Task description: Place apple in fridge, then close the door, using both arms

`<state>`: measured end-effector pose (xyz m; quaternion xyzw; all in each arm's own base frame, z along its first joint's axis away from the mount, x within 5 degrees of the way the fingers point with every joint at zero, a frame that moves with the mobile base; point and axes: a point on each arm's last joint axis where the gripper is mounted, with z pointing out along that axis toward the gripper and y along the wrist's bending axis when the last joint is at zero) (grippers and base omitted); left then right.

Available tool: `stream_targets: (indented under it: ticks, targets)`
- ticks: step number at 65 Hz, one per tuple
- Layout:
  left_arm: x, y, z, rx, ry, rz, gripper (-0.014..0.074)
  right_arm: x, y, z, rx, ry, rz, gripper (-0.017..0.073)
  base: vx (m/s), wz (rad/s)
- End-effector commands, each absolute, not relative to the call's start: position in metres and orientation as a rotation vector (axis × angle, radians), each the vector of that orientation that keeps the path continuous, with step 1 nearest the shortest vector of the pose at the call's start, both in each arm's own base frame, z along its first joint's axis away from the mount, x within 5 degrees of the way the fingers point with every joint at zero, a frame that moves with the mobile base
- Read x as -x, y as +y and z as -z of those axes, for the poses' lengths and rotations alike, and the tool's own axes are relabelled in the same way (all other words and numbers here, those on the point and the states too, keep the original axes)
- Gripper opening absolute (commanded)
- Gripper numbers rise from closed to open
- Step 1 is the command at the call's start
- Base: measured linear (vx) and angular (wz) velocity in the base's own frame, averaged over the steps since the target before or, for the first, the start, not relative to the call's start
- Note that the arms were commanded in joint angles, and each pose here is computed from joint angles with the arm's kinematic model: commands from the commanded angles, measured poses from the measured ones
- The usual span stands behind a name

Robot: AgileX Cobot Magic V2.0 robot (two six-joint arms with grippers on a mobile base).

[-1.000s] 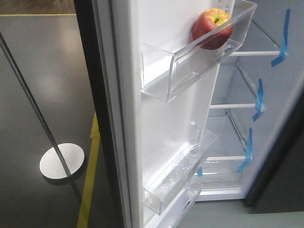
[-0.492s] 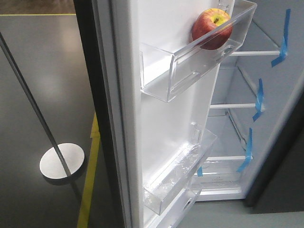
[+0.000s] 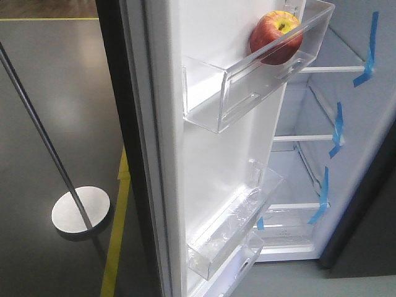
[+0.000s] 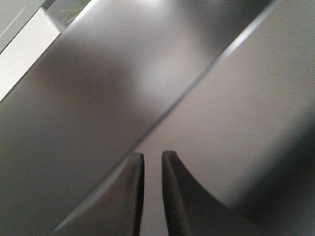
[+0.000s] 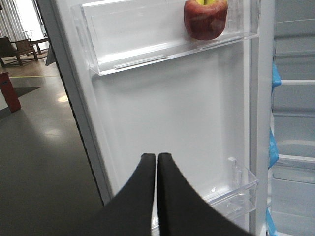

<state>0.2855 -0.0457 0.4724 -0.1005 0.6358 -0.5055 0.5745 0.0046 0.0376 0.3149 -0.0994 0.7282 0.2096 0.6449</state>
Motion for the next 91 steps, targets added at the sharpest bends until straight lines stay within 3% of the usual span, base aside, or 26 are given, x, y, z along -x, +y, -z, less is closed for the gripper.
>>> stream_targets:
  ticks: [1,18,30,91]
  targets:
    - [-0.296,-0.048,-0.488,0.238,1.43,1.279,-0.0006,-0.006,0.037,-0.325,0.197,1.615,-0.484,0.0004,0.0,0.0]
    - [-0.334,-0.061,-0.48,0.14,1.499,1.485,-0.0008,-0.006,0.037,-0.325,0.196,1.613,-0.483,0.0004,0.0,0.0]
    - [-0.338,-0.07,-0.484,0.079,1.499,1.534,-0.0008,-0.006,0.037,-0.325,0.197,1.613,-0.481,0.0004,0.0,0.0]
    - [-0.273,-0.197,-0.487,-0.409,1.544,1.864,-0.0007,-0.006,0.037,-0.326,0.194,1.608,-0.48,0.0004,0.0,0.0]
